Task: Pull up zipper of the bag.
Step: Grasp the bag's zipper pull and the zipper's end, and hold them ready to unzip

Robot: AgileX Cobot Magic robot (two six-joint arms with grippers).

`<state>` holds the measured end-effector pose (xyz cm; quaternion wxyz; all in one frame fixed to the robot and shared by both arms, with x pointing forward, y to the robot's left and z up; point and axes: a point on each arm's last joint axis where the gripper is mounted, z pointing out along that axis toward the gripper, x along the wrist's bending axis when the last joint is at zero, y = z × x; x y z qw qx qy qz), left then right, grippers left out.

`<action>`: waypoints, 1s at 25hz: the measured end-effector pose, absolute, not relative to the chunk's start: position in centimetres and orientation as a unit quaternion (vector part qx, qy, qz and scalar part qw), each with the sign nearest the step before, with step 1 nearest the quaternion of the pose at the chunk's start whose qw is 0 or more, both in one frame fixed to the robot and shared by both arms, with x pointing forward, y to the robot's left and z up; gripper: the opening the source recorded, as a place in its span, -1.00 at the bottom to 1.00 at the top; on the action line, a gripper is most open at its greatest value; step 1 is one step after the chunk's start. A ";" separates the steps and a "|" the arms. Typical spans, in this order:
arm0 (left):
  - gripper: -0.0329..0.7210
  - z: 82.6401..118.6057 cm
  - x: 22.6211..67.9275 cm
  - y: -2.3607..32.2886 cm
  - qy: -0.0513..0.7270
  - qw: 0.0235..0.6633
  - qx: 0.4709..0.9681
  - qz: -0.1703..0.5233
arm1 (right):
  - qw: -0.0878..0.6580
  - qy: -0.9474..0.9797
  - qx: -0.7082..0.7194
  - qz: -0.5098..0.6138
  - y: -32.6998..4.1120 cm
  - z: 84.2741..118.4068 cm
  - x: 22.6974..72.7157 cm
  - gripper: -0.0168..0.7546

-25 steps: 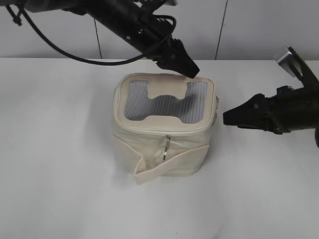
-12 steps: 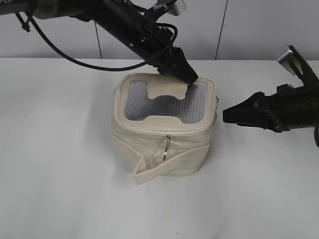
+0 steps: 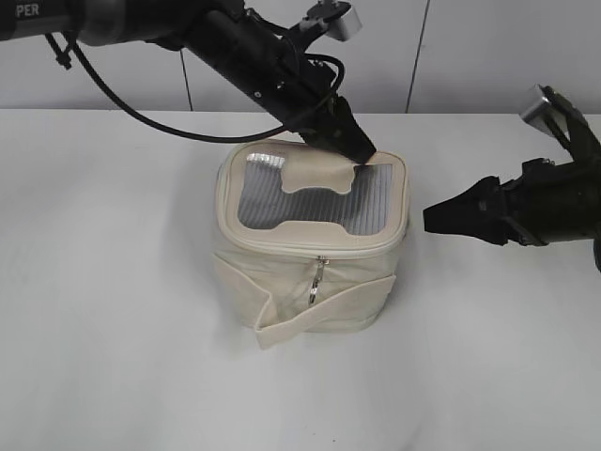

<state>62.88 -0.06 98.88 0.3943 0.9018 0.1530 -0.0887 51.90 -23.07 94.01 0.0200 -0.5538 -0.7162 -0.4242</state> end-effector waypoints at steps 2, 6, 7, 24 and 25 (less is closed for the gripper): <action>-0.79 98.9 62.8 -0.1 0.153 0.394 0.902 -0.088 | 0.009 -0.727 -0.541 -0.423 -23.1 94.0 51.9 0.16; -0.79 98.9 62.9 -0.1 0.153 0.394 0.902 -0.087 | -0.009 -0.751 -0.509 -0.421 -22.9 93.9 51.9 0.16; -0.79 98.9 62.9 -0.1 0.153 0.394 0.902 -0.087 | -0.013 -0.759 -0.500 -0.418 -22.7 93.8 51.9 0.16; -0.80 98.9 62.9 -0.1 0.153 0.394 0.902 -0.086 | -0.095 -0.809 -0.457 -0.359 -19.6 92.7 53.1 0.16; -0.80 98.9 62.9 -0.1 0.153 0.394 0.902 -0.086 | -0.097 -0.808 -0.455 -0.361 -19.6 92.8 53.3 0.16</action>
